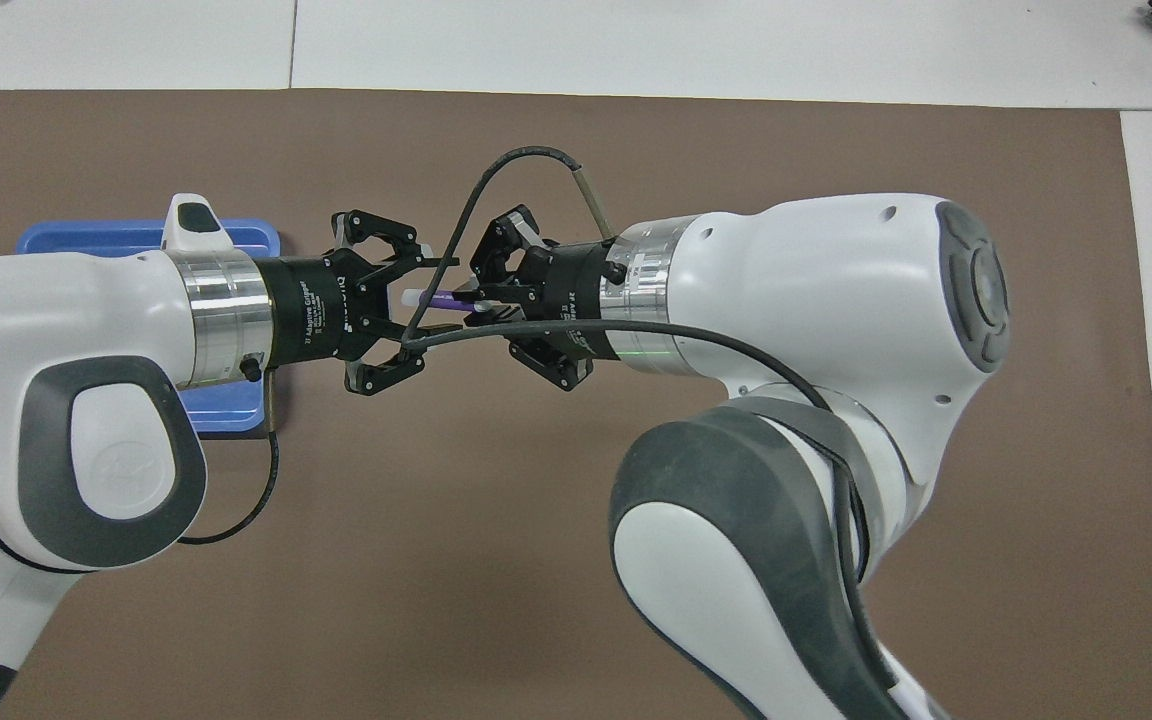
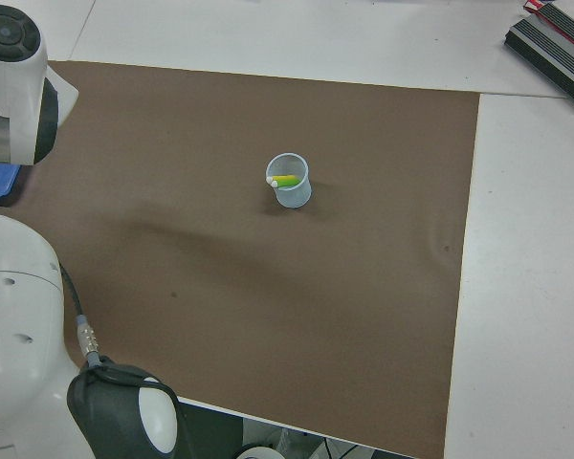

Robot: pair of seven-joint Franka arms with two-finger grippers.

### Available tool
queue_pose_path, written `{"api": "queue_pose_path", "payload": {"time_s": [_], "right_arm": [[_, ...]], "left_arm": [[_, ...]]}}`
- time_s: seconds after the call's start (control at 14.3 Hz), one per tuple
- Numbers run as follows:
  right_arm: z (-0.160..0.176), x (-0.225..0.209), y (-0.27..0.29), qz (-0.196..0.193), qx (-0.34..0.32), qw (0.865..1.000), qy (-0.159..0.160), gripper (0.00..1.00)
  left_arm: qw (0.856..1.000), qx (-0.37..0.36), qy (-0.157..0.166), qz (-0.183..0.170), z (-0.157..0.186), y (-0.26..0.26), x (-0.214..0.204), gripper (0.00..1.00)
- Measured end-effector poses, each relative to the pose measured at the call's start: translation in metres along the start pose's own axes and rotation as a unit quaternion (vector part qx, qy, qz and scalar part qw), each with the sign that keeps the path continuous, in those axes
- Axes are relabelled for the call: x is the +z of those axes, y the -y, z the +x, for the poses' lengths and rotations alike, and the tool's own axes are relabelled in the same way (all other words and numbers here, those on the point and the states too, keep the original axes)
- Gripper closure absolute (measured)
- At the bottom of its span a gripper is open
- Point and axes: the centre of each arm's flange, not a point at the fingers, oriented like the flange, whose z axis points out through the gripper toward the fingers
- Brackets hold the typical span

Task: Right arm passes pens to left for tray arrangement
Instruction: 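Open the right gripper and withdraw while the left gripper carries the pen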

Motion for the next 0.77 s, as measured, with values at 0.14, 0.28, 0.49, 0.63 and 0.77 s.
{"api": "queue_pose_path", "payload": {"time_s": [0.14, 0.28, 0.49, 0.63, 0.77], "right_arm": [[0.0000, 0.0000, 0.0000, 0.000, 0.000, 1.000, 0.000, 0.82], [0.0000, 0.0000, 0.0000, 0.000, 0.000, 1.000, 0.000, 0.82], [-0.0001, 0.0001, -0.0002, -0.001, 0.000, 1.000, 0.000, 0.82], [-0.0012, 0.0004, -0.0003, -0.001, -0.001, 1.000, 0.001, 0.82], [-0.0023, 0.0008, -0.0003, -0.001, -0.001, 1.000, 0.002, 0.82]], "left_arm": [[1.000, 0.000, 0.000, 0.001, -0.0001, 0.0002, 0.0002, 0.26], [1.000, 0.000, 0.001, 0.002, -0.0003, 0.0004, 0.0003, 0.44], [1.000, 0.000, 0.002, 0.005, -0.0009, 0.0011, 0.0009, 0.78], [1.000, -0.003, 0.004, 0.008, 0.0004, 0.0012, 0.0000, 0.83], [1.000, -0.006, 0.008, 0.011, 0.0019, 0.0012, -0.0011, 0.83]]}}
